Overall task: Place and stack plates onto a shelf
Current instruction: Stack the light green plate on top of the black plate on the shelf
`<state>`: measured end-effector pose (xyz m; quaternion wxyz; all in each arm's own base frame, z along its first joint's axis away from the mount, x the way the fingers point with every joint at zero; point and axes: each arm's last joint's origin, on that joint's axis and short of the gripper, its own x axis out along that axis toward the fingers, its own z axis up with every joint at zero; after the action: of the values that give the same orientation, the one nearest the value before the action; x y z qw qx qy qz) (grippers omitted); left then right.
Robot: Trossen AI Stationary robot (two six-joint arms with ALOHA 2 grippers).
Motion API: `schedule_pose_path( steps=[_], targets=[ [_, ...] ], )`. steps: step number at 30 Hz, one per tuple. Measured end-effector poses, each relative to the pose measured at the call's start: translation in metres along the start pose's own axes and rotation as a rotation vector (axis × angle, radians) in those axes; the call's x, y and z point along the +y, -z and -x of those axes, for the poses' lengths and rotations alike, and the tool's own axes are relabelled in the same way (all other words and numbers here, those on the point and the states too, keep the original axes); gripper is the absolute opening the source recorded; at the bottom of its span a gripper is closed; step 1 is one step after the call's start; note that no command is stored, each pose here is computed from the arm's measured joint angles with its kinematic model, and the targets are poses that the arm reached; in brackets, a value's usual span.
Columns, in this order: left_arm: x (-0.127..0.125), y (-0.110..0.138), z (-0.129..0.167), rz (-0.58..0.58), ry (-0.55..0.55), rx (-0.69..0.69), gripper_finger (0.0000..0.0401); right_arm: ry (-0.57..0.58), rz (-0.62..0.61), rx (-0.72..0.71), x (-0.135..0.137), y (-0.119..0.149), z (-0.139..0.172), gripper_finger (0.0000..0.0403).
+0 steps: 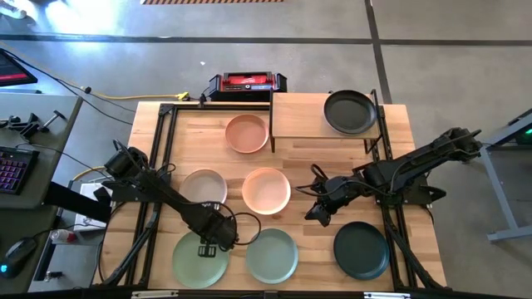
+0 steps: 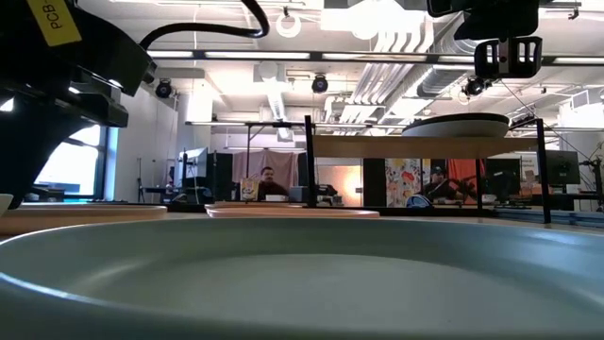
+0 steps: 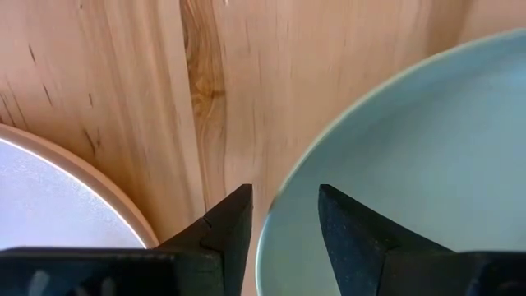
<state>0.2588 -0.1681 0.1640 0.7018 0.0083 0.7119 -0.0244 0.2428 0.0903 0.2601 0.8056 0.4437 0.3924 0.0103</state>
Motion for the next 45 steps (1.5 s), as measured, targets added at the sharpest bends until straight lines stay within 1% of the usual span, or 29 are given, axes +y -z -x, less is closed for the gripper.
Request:
schedule_pose_path(
  steps=[9,19,25,30,34,37,45],
  targets=[
    [0.0,0.0,0.0,0.002,0.001,-0.003,0.006,0.0,0.0,0.0,0.0,0.0,0.0,0.0078],
    [0.0,0.0,0.0,0.0,0.003,-0.002,0.0006,0.0,0.0,0.0,0.0,0.0,0.0,0.0078],
    [0.0,-0.001,0.0,-0.004,0.006,-0.004,0.0002,0.0,0.0,0.0,0.0,0.0,0.0,0.0078],
    [0.0,0.002,0.002,-0.011,0.032,0.028,0.0001,0.0,0.0,0.0,0.0,0.0,0.0,0.0078],
    [0.002,0.006,0.007,0.025,0.035,0.056,0.0001,-0.005,0.0,-0.002,0.0,0.0,0.0,0.0078],
    [0.004,0.011,0.013,0.058,0.027,0.066,0.0001,-0.032,0.003,-0.005,0.003,-0.001,0.0,0.0078],
    [0.013,0.025,0.046,0.178,0.038,0.004,0.0,-0.087,0.042,-0.024,0.008,-0.003,0.0,0.0078]
  ],
)
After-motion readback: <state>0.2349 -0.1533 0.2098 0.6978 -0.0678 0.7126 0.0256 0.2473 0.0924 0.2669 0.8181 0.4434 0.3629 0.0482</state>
